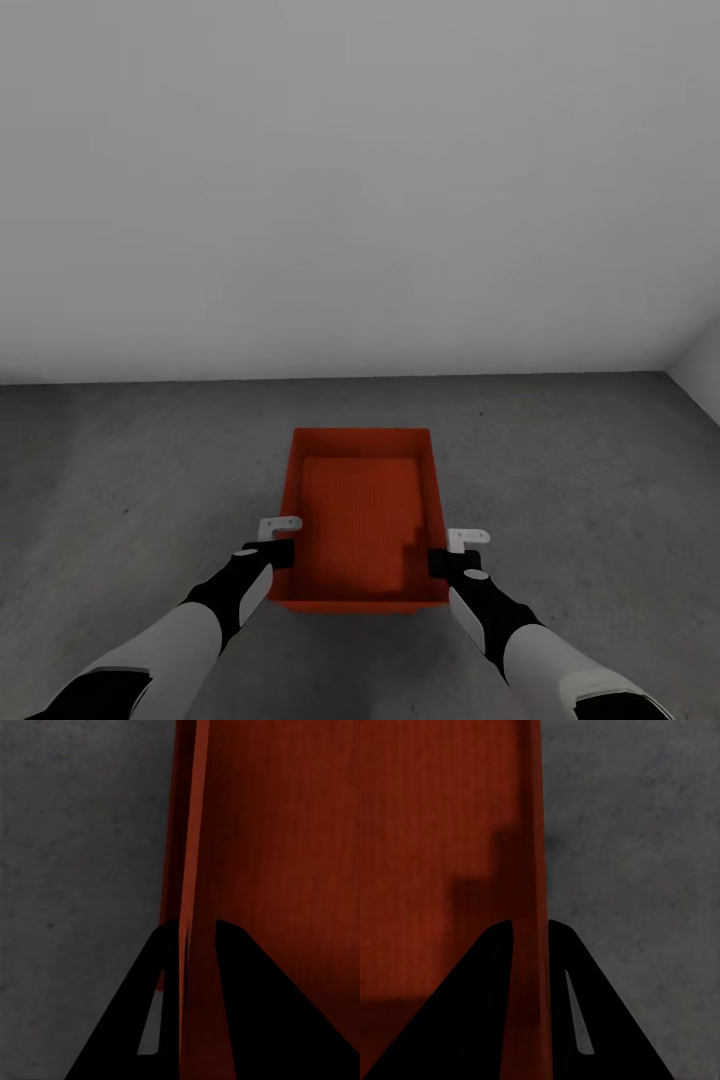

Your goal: Move the two storage containers from the living room to the garage. In the garage, place one container on the floor and stack the other container on top of it (either order is fine).

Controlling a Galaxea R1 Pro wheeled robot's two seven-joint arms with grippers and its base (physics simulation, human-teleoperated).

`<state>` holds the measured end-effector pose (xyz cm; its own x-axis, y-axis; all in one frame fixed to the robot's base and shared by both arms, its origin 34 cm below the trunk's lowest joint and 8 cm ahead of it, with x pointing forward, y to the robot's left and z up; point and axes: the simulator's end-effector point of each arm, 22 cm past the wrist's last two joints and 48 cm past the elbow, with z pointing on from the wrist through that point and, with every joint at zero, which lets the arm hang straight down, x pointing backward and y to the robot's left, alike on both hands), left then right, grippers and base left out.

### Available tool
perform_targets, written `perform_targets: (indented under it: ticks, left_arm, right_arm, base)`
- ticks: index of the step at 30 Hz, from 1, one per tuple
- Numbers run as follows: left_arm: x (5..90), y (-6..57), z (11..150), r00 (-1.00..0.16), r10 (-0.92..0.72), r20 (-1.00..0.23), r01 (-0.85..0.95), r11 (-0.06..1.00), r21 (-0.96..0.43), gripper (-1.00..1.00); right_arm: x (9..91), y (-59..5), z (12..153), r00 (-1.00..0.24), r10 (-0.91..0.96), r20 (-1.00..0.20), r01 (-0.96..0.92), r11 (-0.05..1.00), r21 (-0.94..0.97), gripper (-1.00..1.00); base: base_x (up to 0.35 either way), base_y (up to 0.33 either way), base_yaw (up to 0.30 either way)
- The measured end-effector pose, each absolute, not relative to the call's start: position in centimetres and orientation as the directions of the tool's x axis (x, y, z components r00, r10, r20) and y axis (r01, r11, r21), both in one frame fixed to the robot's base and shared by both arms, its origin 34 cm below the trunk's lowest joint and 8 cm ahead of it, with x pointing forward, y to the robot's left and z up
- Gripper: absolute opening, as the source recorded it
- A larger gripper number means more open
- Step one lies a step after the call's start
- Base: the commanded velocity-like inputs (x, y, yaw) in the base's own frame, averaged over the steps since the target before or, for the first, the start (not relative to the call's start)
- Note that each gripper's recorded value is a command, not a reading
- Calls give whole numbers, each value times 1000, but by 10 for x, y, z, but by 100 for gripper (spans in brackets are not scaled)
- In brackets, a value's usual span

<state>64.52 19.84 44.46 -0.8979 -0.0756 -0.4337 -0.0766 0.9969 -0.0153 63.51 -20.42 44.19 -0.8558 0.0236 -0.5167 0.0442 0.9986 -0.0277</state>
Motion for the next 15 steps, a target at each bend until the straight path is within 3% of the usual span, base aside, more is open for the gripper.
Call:
perform_targets:
  ticks: [15]
  left_arm:
    - [645,198,445,-898,-75,-433,-76,997,-15,-100]
  right_arm:
    - [635,-204,442,-856,24,-516,44,999,-28,-100]
  base:
    - [0,0,0]
